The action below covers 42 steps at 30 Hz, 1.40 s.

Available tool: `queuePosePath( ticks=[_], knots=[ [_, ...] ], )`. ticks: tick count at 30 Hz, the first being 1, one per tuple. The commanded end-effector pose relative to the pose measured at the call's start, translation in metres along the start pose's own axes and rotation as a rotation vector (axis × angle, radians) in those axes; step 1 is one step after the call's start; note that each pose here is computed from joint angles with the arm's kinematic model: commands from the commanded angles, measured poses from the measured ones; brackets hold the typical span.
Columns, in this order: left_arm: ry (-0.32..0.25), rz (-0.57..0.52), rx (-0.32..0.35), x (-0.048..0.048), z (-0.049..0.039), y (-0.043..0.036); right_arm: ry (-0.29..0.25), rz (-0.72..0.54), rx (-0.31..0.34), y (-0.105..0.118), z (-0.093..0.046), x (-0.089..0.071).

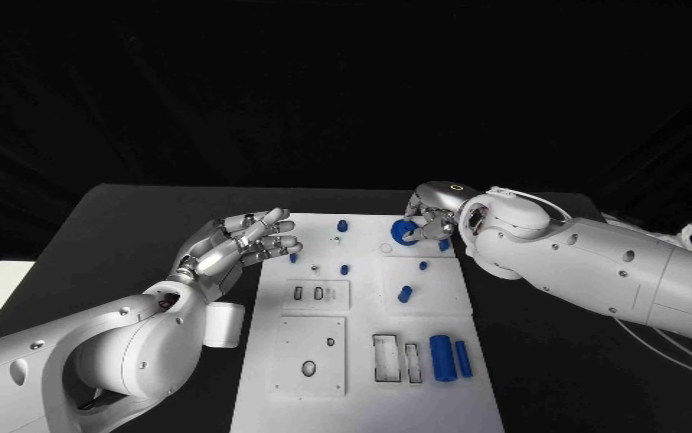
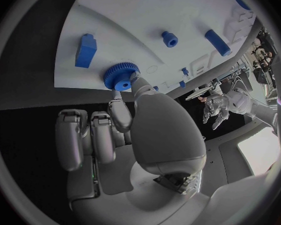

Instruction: Assemble the parts on the task board

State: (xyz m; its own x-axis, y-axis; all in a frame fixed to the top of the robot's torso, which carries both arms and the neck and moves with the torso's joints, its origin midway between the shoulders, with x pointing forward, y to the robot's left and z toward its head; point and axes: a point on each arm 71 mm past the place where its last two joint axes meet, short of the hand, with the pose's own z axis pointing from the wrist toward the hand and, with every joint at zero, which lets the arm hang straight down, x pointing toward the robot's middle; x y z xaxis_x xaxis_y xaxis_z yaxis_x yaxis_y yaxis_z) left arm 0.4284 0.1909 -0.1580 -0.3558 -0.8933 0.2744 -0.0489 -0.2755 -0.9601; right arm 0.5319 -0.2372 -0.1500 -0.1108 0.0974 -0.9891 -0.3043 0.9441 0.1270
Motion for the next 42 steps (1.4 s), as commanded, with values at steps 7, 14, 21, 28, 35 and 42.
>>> queuePosePath(
  ticks=[7, 14, 21, 28, 35, 42],
  knots=[
    [0.027, -0.008, 0.005, 0.0032, 0.0004, -0.0008, -0.078, -0.132, -0.061, 0.016, -0.003, 0.004],
    [0.029, -0.009, 0.002, 0.0033, 0.0004, -0.0006, -0.142, -0.117, -0.103, 0.034, -0.008, 0.0],
    [0.031, -0.01, 0.0, 0.0036, 0.0006, -0.0003, -0.207, -0.091, -0.15, 0.059, -0.011, -0.009],
    [0.036, -0.013, -0.004, 0.0045, 0.0008, 0.0002, -0.22, -0.086, -0.219, 0.093, -0.006, -0.008],
    [0.039, -0.015, -0.006, 0.0056, 0.0011, 0.0005, -0.193, -0.094, -0.246, 0.113, 0.005, 0.0],
    [0.04, -0.015, -0.006, 0.0058, 0.0015, 0.0007, -0.151, -0.111, -0.248, 0.121, 0.014, 0.012]
  ],
)
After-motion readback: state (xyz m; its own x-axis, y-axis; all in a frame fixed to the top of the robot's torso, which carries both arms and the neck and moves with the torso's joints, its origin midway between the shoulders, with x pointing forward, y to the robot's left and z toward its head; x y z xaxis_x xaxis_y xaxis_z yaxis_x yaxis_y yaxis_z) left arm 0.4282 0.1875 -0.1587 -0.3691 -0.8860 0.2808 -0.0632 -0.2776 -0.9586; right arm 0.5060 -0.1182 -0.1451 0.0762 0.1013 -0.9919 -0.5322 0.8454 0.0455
